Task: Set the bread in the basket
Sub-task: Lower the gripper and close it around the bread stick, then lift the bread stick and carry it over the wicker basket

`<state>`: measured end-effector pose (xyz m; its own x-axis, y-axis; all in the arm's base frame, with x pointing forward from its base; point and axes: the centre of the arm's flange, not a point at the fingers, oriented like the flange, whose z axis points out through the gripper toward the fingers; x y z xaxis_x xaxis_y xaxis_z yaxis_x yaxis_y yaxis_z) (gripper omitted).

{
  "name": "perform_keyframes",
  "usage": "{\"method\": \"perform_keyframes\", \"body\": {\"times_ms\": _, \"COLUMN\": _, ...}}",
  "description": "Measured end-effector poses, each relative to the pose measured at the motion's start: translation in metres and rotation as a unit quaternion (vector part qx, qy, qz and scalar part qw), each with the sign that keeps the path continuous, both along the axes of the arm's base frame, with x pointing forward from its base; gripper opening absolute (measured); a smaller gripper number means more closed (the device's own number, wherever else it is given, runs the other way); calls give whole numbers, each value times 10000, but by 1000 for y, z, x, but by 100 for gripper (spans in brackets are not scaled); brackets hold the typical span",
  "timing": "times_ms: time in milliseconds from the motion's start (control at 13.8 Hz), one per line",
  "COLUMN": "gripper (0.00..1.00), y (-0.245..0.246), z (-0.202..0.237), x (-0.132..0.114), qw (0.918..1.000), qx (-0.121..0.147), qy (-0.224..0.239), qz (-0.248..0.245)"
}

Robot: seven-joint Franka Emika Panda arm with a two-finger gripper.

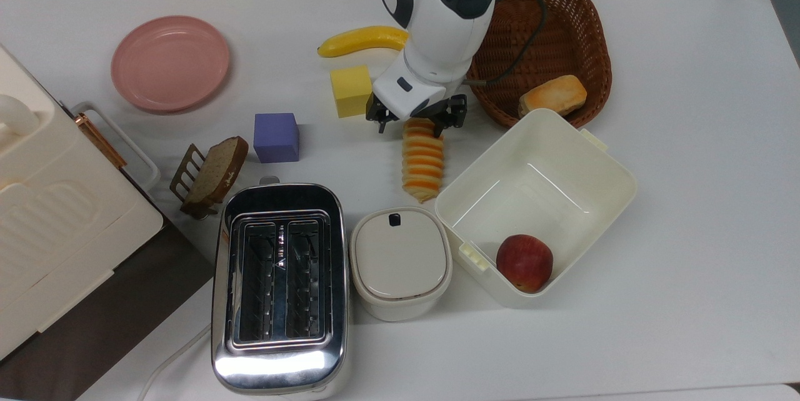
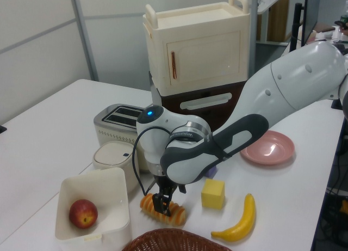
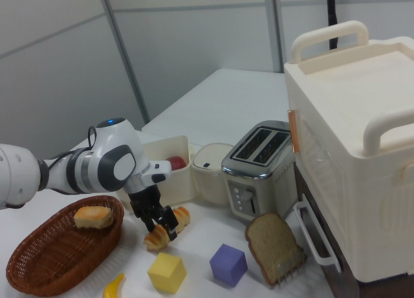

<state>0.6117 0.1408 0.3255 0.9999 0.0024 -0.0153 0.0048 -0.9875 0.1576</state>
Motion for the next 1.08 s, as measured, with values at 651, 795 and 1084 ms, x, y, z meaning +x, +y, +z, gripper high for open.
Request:
{"method": "perform_keyframes", "body": {"times_ms": 651, "gripper": 50, "y": 6, "z": -12, "x": 9, "qw": 9996, "qx": -246, "qy": -57, "qz": 125}}
{"method": "perform_keyframes", "body": {"times_ms": 795, "gripper": 26, "y": 4, "z": -11, "x": 10, "qw": 9996, "qx": -250, "qy": -67, "qz": 118}}
{"method": "perform_keyframes", "body": {"times_ms": 1084, "gripper": 9, "y": 2, "z": -6, "x": 12, "qw": 9996, "qx": -246, "qy": -114, "qz": 97}}
